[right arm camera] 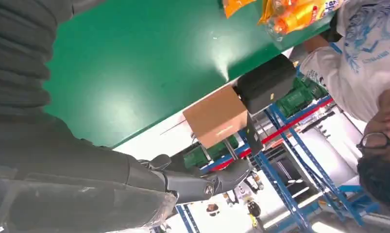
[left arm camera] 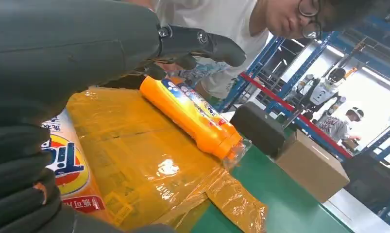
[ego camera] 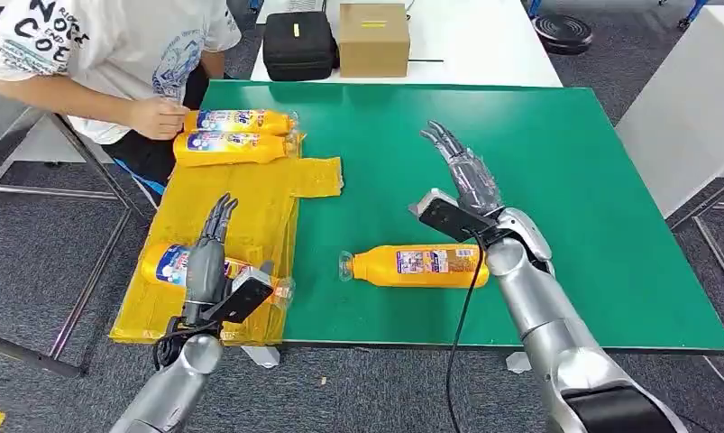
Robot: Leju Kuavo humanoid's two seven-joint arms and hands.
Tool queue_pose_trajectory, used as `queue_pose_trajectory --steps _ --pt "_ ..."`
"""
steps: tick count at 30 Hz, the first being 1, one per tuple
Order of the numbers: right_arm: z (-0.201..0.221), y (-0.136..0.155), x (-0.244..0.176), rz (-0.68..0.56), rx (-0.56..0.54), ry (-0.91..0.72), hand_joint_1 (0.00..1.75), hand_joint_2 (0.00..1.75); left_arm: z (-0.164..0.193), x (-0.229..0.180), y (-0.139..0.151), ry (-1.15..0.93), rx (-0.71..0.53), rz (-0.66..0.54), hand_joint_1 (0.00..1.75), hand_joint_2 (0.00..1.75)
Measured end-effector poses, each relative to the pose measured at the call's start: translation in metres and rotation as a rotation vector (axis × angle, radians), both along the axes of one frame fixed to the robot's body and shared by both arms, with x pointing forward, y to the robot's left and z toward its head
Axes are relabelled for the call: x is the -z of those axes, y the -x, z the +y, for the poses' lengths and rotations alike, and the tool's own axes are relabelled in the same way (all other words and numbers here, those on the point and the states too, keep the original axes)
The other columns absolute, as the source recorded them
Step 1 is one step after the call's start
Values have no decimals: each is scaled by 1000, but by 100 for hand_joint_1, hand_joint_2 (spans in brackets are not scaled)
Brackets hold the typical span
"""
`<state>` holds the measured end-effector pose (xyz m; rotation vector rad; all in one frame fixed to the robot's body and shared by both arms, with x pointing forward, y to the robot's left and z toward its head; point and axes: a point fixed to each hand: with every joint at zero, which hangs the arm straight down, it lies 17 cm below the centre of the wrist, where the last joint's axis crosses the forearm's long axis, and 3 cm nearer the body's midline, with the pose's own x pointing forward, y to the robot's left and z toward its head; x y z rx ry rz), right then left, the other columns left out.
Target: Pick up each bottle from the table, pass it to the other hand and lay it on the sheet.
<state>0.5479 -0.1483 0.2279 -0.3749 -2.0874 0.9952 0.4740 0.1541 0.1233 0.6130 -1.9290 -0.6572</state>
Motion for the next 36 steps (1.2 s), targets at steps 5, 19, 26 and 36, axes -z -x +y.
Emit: queue_pose_trajectory --steps 5,19,26,36 --pt "9 6 12 65 -55 -6 0 175 0 1 0 47 13 29 0 175" --pt "-26 40 119 314 -72 232 0 175 40 -2 4 262 -22 67 0 175" --pt "-49 47 146 367 -57 311 0 175 43 -4 5 244 -34 53 0 175" --pt "-72 51 167 417 -22 378 0 175 42 -3 4 238 -34 59 0 175"
